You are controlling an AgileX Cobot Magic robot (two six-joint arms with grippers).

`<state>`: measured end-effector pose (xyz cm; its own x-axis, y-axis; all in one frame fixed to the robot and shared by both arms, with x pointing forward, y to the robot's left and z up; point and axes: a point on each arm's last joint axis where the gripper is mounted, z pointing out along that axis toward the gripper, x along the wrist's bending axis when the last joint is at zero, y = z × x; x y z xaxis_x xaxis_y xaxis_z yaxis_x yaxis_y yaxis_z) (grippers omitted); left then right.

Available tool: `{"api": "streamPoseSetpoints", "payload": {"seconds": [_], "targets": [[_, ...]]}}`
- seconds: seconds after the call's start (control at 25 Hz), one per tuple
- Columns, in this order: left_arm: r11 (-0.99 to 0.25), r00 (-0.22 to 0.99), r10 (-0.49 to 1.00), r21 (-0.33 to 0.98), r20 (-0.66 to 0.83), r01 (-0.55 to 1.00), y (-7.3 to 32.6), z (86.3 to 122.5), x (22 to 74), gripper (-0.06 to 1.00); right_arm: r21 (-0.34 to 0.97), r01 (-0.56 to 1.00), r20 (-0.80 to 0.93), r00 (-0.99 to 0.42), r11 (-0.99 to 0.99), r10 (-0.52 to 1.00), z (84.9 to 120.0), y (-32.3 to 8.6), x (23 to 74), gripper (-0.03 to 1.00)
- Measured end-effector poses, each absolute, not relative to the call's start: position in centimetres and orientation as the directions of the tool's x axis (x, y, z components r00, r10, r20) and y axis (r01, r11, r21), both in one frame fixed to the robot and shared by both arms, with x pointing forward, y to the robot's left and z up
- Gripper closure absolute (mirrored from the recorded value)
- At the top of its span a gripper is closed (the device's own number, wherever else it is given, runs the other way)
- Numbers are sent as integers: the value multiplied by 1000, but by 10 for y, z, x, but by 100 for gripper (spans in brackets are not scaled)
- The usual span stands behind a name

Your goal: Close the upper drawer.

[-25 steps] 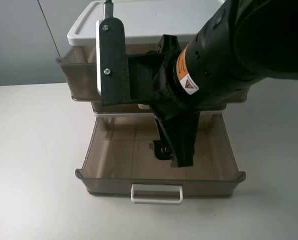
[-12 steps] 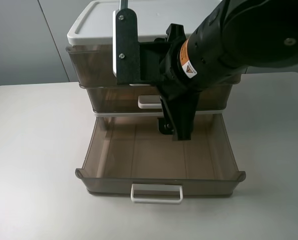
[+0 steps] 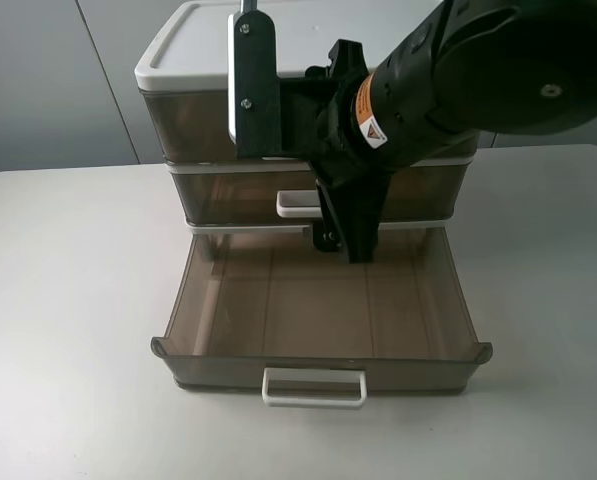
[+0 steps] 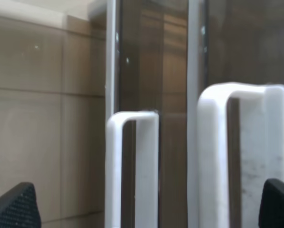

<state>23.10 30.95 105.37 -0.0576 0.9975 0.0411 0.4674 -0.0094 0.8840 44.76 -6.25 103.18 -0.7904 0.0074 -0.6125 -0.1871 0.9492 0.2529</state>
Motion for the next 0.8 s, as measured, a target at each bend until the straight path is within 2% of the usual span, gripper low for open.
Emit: {"api": "streamPoseSetpoints", "payload": {"seconds": [0.52, 0.8], "targets": [[-9, -58, 997, 884, 41, 467, 310, 1054, 231, 20, 279, -204, -620, -784, 938, 13, 1033, -60, 448, 27], [-9, -58, 997, 884, 41, 467, 310, 1054, 231, 20, 470, -47, -478, -853, 881, 210, 1059, -71, 428, 27]]}}
